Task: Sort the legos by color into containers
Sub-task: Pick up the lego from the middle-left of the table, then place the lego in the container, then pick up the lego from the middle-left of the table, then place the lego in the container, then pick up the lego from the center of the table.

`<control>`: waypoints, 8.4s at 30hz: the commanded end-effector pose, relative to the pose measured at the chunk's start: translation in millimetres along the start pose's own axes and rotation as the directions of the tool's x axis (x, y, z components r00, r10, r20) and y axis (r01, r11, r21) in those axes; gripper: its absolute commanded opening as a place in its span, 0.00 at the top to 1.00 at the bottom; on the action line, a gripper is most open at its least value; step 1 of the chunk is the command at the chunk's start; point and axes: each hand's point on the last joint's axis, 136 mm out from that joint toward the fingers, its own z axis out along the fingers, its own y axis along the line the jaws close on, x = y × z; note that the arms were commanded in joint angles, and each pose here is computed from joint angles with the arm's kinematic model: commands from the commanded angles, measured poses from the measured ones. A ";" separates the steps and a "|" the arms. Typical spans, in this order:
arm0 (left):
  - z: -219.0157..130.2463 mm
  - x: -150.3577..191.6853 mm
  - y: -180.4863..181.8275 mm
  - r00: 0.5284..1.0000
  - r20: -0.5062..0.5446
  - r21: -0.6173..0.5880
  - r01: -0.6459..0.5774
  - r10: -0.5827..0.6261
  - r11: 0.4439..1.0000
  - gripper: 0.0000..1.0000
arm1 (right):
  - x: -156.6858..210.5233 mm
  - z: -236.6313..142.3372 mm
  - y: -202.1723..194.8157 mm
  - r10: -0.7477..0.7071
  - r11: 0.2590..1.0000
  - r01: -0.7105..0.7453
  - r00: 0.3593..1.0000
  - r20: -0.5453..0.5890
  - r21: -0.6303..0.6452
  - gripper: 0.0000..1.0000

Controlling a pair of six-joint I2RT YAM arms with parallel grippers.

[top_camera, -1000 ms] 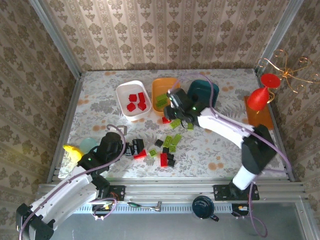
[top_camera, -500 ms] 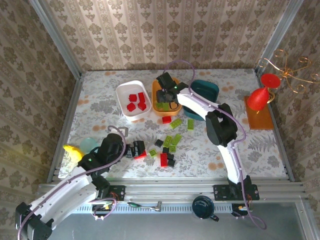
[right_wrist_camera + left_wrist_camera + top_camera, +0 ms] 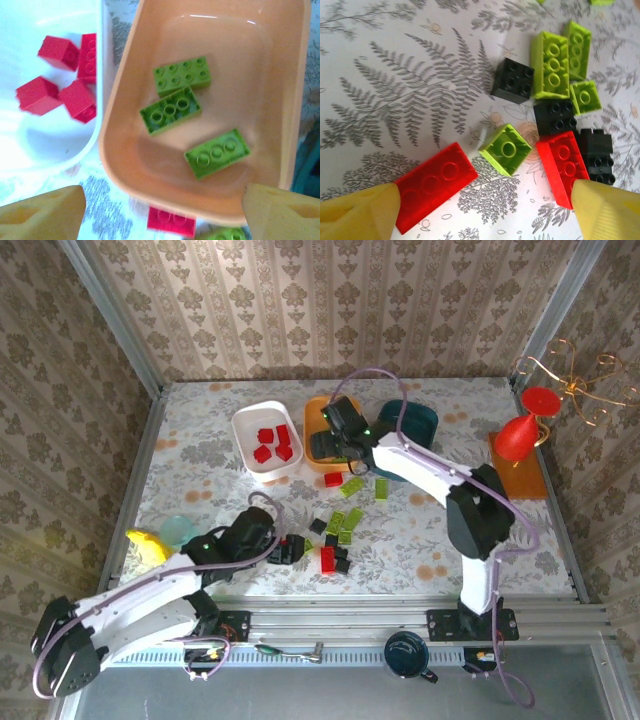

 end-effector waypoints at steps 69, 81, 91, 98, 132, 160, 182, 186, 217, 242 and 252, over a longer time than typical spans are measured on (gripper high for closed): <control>55.3 -25.2 -46.4 0.878 -0.173 -0.095 -0.465 0.446 0.880 0.69 | 99.4 -89.2 -98.1 0.224 0.970 -0.231 0.970 0.098 0.071 0.14; 43.7 -201.2 -37.8 0.965 0.199 -0.045 -0.166 0.172 0.985 0.70 | 112.0 -90.6 -103.2 0.239 0.966 -0.245 0.968 0.077 0.078 0.14; 123.2 -262.7 -20.3 0.984 0.100 -0.116 -0.137 0.149 0.984 0.62 | 126.8 -94.1 -109.9 0.247 0.963 -0.251 0.967 0.060 0.096 0.14; 135.5 -273.3 -18.4 0.989 0.082 -0.117 -0.116 0.126 0.986 0.34 | 130.0 -97.4 -111.7 0.246 0.963 -0.251 0.967 0.057 0.099 0.14; 27.1 22.1 50.1 0.965 -0.005 -0.240 0.254 -0.263 0.937 0.00 | 140.4 -72.4 -103.0 0.273 0.960 -0.275 0.961 0.029 0.061 0.14; 18.5 -26.4 30.3 0.998 0.050 -0.317 0.041 -0.027 0.948 0.43 | 147.8 -79.0 -112.4 0.255 0.962 -0.257 0.966 0.040 0.092 0.14; 62.7 -241.6 123.9 0.979 0.171 -0.367 0.167 -0.110 0.915 0.31 | 153.6 -80.2 -112.5 0.270 0.958 -0.270 0.963 0.014 0.096 0.14; 70.6 -246.4 131.6 0.980 0.155 -0.380 0.174 -0.123 0.908 0.16 | 153.9 -82.8 -112.1 0.266 0.959 -0.266 0.964 0.008 0.095 0.14; -1.4 -53.4 13.3 0.957 0.263 -0.013 0.135 -0.127 0.991 0.00 | 152.1 -64.3 -79.8 0.208 0.975 -0.205 0.977 -0.035 0.085 0.20; -4.2 -19.7 27.0 0.956 0.245 -0.009 0.166 -0.159 0.986 0.00 | 164.0 31.6 -127.7 0.221 0.919 -0.121 0.946 -0.236 0.376 0.53; -10.8 -20.6 30.9 0.951 0.265 -0.019 0.168 -0.157 0.986 0.00 | 178.6 -6.8 -106.6 0.194 0.965 -0.150 0.960 -0.202 0.217 0.68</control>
